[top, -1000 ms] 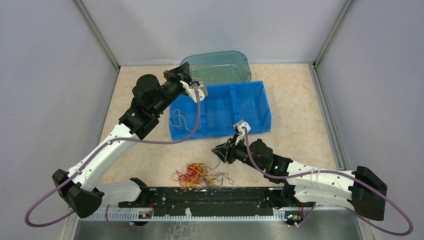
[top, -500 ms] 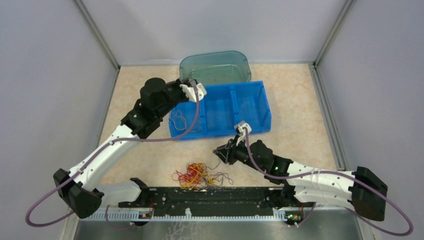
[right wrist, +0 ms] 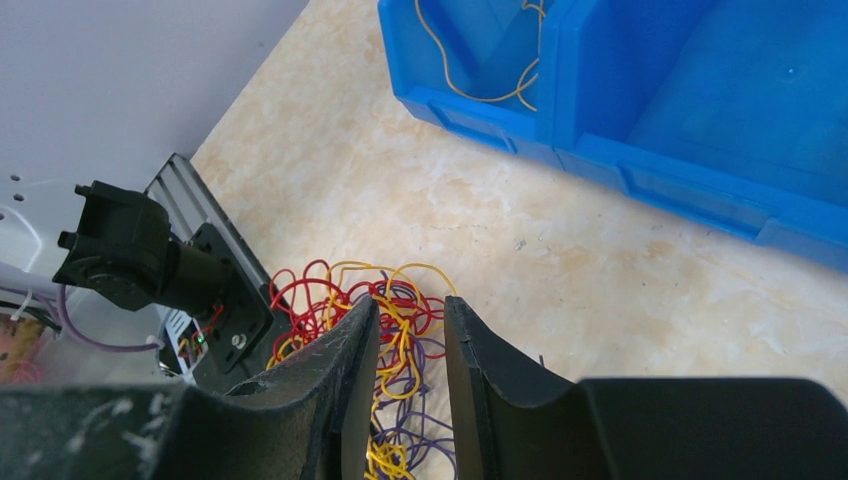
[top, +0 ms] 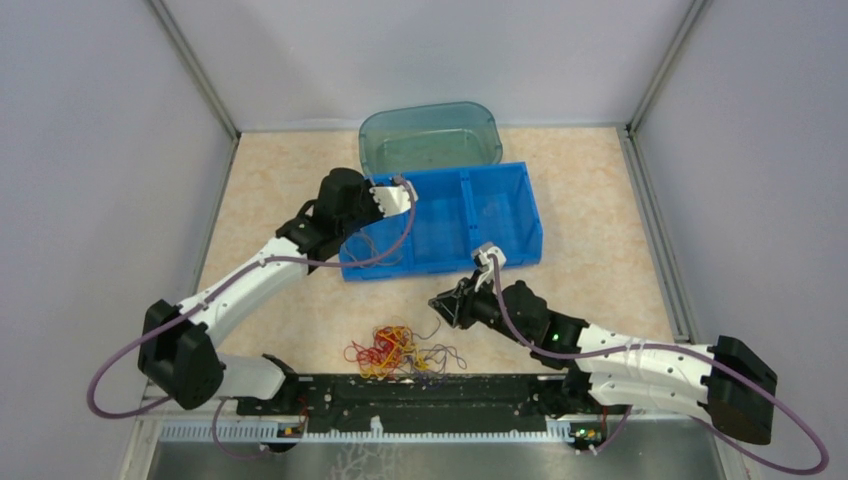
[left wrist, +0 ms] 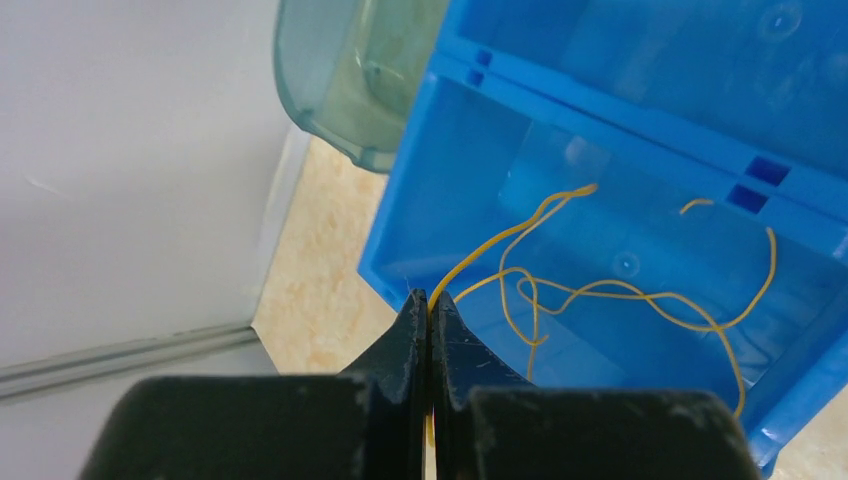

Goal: Untangle the cables

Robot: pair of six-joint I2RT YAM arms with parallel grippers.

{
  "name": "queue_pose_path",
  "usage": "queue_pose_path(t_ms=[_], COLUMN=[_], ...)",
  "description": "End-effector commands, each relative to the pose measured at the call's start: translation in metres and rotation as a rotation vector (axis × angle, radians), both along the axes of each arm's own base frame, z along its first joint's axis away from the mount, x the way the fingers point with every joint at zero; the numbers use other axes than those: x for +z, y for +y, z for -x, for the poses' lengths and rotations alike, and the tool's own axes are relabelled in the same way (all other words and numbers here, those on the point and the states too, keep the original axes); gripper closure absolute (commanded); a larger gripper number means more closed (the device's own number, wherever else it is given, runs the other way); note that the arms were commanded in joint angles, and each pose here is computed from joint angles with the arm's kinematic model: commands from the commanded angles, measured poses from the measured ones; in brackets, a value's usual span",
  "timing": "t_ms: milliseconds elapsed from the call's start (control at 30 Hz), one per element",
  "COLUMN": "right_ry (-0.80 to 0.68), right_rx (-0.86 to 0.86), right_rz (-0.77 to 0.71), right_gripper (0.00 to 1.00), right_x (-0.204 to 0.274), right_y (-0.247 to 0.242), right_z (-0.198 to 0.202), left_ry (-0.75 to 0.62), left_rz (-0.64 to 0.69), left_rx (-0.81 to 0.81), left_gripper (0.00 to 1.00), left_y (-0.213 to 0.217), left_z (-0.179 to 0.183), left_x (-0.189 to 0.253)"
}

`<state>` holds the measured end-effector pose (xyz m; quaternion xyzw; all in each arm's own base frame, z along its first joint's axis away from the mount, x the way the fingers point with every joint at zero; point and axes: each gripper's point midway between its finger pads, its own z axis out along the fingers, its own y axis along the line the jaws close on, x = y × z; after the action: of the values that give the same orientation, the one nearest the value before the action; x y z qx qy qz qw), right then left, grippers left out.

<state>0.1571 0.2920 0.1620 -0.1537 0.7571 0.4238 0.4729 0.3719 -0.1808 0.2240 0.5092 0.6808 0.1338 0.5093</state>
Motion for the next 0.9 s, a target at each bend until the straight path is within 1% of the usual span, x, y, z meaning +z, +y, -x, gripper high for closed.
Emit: queue_pose_path(t_ms=[0, 67, 167, 200, 233, 267, 300, 367, 400, 433, 467, 567, 667, 767, 867], right_ry=[-0.017, -0.012, -0.011, -0.012, -0.013, -0.015, -0.016, -0.019, -0.02, -0.02, -0.02, -0.029, -0.04, -0.063, -0.129], right_rx=[-0.021, -0.026, -0.029, -0.032, -0.033, -0.035, -0.036, -0.035, -0.037, -0.036, -0.03, -0.011, 0.039, 0.132, 0.265], right_rz=[-0.044, -0.038, -0.026, -0.026, -0.026, -0.027, -0.028, -0.027, -0.025, -0.026, -0.026, -0.017, 0.005, 0.045, 0.119], right_gripper=[0.68, 0.68, 0.68, 0.68, 0.68, 0.68, 0.67, 0.67, 0.68, 0.68, 0.67, 0.66, 0.62, 0.55, 0.48], right_x=[0.018, 0.018, 0.017, 0.017, 0.017, 0.017, 0.017, 0.017, 0.017, 0.016, 0.016, 0.015, 0.013, 0.01, 0.004], right_y=[-0.002, -0.004, -0.005, -0.006, -0.006, -0.006, -0.006, -0.006, -0.006, -0.006, -0.006, -0.003, 0.004, 0.017, 0.034], right_z=[-0.001, -0.001, -0.001, -0.002, -0.002, -0.002, -0.002, -0.002, -0.003, -0.003, -0.002, -0.001, 0.004, 0.012, 0.03], left_ry=[0.052, 0.078, 0.097, 0.108, 0.123, 0.139, 0.162, 0.199, 0.218, 0.23, 0.237, 0.238, 0.226, 0.262, 0.324], left_rz=[-0.036, -0.04, -0.023, -0.008, 0.012, 0.035, 0.055, 0.111, 0.138, 0.16, 0.177, 0.205, 0.245, 0.287, 0.289], left_rx=[0.051, 0.054, 0.064, 0.063, 0.057, 0.044, 0.031, 0.008, -0.009, -0.026, -0.039, -0.058, -0.064, -0.119, -0.194], left_gripper=[1.0, 1.0, 0.93, 0.89, 0.82, 0.7, 0.61, 0.48, 0.37, 0.24, 0.22, 0.21, 0.2, 0.18, 0.16], left_y=[0.014, 0.016, 0.018, 0.017, 0.014, 0.01, 0.006, -0.001, -0.005, -0.008, -0.01, -0.011, -0.008, -0.01, -0.009], left_z=[-0.013, -0.017, -0.024, -0.026, -0.026, -0.025, -0.024, -0.021, -0.02, -0.019, -0.018, -0.017, -0.014, 0.004, 0.034], left_x=[-0.03, -0.038, -0.042, -0.041, -0.041, -0.04, -0.039, -0.03, -0.024, -0.017, -0.009, 0.011, 0.032, 0.045, 0.041])
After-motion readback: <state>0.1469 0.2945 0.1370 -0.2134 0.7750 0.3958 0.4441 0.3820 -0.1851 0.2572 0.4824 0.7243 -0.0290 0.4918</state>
